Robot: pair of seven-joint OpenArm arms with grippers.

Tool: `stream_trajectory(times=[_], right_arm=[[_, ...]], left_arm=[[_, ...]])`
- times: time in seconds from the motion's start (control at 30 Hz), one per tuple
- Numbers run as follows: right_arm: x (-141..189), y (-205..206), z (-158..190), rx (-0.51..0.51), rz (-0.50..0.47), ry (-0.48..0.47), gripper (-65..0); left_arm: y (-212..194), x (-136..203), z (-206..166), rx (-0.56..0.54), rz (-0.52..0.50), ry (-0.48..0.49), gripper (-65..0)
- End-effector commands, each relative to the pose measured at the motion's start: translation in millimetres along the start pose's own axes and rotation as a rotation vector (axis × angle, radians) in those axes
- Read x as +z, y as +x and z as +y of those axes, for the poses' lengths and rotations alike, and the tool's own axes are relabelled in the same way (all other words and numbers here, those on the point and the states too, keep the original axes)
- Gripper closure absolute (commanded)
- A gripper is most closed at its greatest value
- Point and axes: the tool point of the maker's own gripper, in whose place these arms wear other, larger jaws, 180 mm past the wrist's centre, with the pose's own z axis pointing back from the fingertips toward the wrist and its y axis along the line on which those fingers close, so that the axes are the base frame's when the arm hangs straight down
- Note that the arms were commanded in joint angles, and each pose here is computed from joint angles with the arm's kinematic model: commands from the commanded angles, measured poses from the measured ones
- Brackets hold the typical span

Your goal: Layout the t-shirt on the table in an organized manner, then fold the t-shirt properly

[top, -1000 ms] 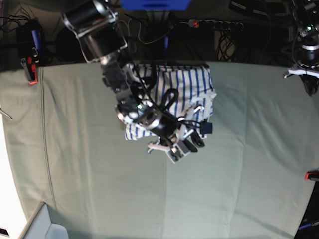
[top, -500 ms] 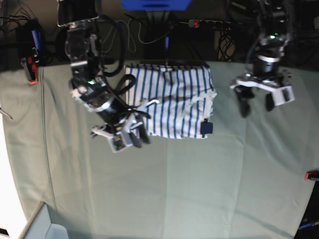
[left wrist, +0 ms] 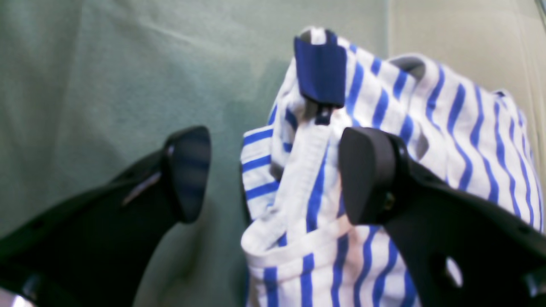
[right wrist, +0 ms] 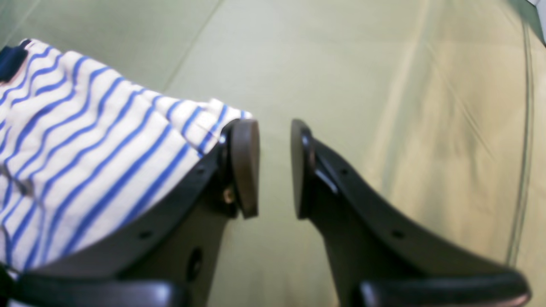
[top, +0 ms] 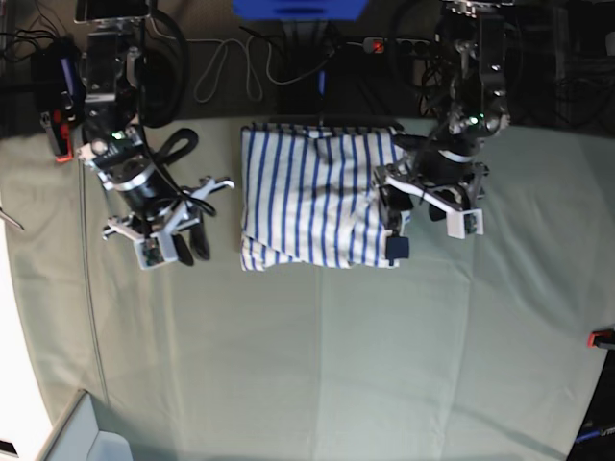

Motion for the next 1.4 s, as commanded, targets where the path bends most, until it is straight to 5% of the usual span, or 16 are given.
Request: stream_trajectory(times=[0.0, 0.33, 0.6, 1.0, 1.1, 1.3, 1.37], right_arm=[[1.6, 13.4, -4.2, 0.002, -0.048, -0.008, -12.3], [0.3, 14.4, -0.5, -0.001, -0.050, -0.001, -12.3], [0.3, 13.9, 0.7, -0.003, -0.050, 0.001, -12.3], [3.4, 6.0, 2.6, -0.009, -0.032, 0.003, -12.3], [3.4, 6.0, 2.6, -0.009, -0.032, 0.003, -12.3], [2.3, 8.1, 1.8, -0.008, -0.037, 0.002, -12.3], [2.4, 8.6, 1.8, -0.007, -0.038, 0.002, -12.3]], left_arm=[[11.5, -1.2, -5.0, 0.017, -0.040, -0.023, -45.8], [-30.0, -11.2, 16.2, 0.217, 0.074, -0.036, -45.8], [-36.2, -17.6, -13.9, 0.152, 0.114, -0.117, -45.8], [-62.8, -29.1, 2.5, 0.175, 0.191, -0.071, -44.4], [-66.9, -29.4, 4.4, 0.177, 0.201, -0.065, -36.0], [-67.3, -29.4, 4.6, 0.179, 0.202, -0.065, 0.0], [-65.8, -29.8, 4.7, 0.179, 0.199, -0.065, -0.3]])
